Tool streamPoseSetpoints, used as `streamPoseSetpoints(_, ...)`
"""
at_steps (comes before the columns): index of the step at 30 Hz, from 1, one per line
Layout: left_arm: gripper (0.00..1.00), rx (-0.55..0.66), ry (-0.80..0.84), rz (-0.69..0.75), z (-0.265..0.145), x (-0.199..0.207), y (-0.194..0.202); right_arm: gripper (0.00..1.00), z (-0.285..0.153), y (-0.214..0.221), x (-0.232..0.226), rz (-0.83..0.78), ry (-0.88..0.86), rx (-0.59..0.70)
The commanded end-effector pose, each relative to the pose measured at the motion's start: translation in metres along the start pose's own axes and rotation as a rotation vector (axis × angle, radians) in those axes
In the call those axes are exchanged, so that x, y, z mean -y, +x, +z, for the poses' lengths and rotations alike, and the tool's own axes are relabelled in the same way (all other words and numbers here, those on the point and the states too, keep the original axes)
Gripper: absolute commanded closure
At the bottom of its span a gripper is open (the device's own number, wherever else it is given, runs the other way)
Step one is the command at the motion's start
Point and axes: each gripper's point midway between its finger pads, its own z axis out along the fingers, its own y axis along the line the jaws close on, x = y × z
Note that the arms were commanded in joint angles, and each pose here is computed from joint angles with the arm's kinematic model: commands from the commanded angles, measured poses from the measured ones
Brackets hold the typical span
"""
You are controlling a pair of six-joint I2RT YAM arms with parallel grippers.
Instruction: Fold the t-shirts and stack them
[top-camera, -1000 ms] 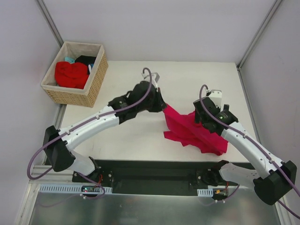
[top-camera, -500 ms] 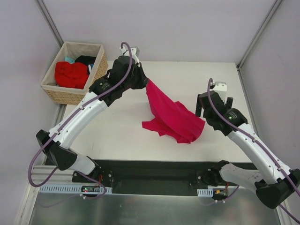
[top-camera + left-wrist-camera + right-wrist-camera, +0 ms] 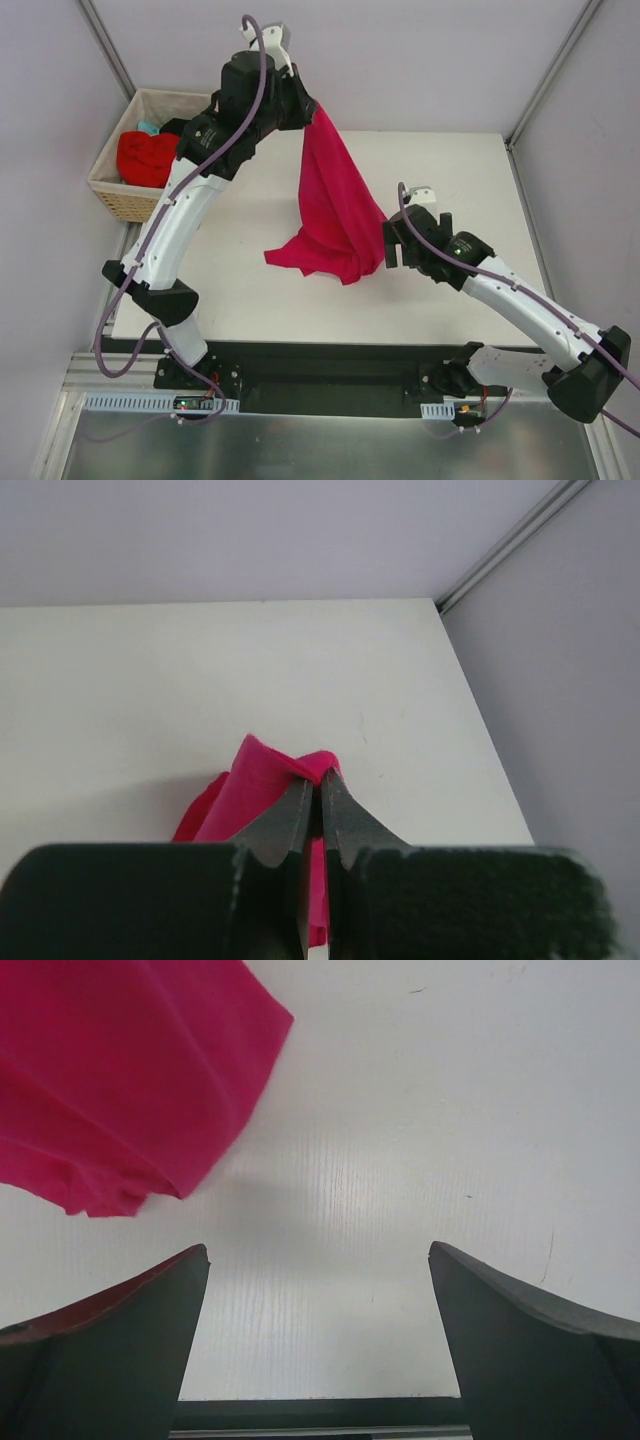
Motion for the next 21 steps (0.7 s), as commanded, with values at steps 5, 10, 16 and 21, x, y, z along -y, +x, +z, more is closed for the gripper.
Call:
streamPoseSetpoints(5,1.0,0.247,0.241,0.054,-0.057,0.057,-0.094,0.03,0.004,0.001,-0.014,-0.009,-0.04,0.004)
streamPoseSetpoints(10,1.0,0.334,0.353,0.069,-0.078,0.078,-0.116,0.03,0.005,0.0,-0.031,-0.033,-0.09,0.005)
streamPoseSetpoints(16,1.0,0.381,0.304,0.099,-0.078,0.069,-0.124,0.03,0.009,-0.001,-0.077,-0.118,-0.188,-0.003)
streamPoseSetpoints(21,1.0,0.375,0.24,0.135,-0.071,0.053,-0.12,0.03,0.019,-0.009,-0.12,-0.159,-0.25,0.026)
